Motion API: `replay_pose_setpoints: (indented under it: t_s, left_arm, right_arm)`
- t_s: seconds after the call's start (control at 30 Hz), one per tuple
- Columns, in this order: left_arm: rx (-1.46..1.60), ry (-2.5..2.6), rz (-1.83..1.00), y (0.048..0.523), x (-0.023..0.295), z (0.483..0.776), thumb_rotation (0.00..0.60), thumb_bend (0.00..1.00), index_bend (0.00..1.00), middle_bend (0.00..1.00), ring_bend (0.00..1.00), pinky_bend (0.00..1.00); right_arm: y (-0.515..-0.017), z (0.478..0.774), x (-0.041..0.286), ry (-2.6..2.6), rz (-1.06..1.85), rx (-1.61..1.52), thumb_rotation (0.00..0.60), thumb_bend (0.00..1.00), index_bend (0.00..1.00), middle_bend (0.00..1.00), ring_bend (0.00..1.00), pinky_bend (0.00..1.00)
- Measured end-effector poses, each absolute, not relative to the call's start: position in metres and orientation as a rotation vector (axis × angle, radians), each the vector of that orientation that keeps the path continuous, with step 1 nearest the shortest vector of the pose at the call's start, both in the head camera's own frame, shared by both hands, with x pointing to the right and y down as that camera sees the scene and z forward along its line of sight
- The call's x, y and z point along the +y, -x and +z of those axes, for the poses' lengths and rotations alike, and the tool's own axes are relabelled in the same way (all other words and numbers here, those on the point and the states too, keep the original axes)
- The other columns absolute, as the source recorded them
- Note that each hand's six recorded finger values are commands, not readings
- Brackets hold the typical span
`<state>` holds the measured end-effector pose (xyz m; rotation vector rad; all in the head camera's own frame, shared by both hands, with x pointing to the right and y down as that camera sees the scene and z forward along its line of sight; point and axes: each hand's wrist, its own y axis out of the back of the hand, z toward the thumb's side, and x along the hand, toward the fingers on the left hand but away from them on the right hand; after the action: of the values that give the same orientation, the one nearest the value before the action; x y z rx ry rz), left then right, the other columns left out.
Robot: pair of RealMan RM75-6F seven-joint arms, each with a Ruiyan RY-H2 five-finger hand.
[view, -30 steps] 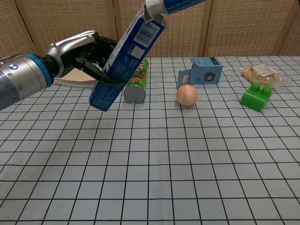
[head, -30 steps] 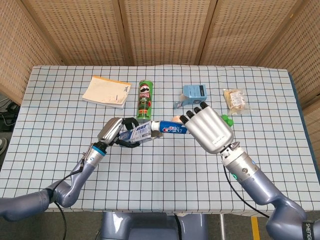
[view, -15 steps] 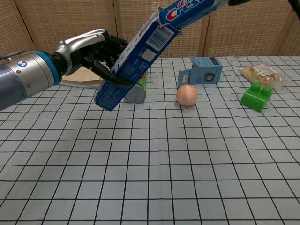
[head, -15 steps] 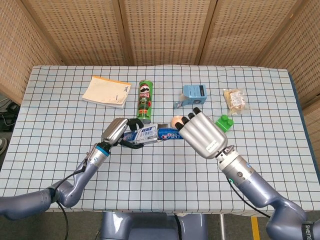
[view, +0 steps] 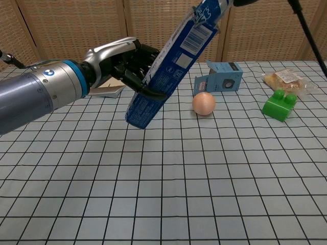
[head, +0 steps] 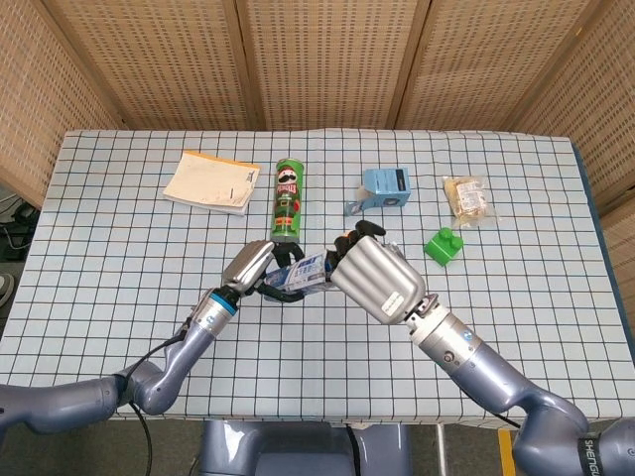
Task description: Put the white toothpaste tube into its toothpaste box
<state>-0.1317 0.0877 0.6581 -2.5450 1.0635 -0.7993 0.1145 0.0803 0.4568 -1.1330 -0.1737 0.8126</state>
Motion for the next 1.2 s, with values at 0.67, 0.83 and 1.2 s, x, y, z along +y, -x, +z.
replay_pose_setpoints:
  t_s: [0.67,0.83,1.2]
  left_arm:
    - [1.427,3.023,-0.544,0.093,0.105,0.653,0.6,0.14,0.76,0.56,0.55,0.52]
    - [1.415,2.963,-0.555,0.105,0.099,0.651,0.6,0.13,0.76,0.56,0.55,0.52]
    - [1.258,2.661,-0.732,0.168,0.085,0.657,0.6,0.13,0.76,0.56,0.55,0.52]
  right_arm:
    - [-0.14,0.396,0.054,0.776,0.727,-0.438,0.6,0.13,0.06,0.06,0.06,0.03]
    - [-0.171,0.402,0.041,0.799,0.808,-0.474,0.6,0.11,0.06,0.05,0.06,0.01]
    - [-0.247,0.458,0.027,1.083,1.009,-0.606,0.6,0.0,0.08,0.05,0.03,0.0]
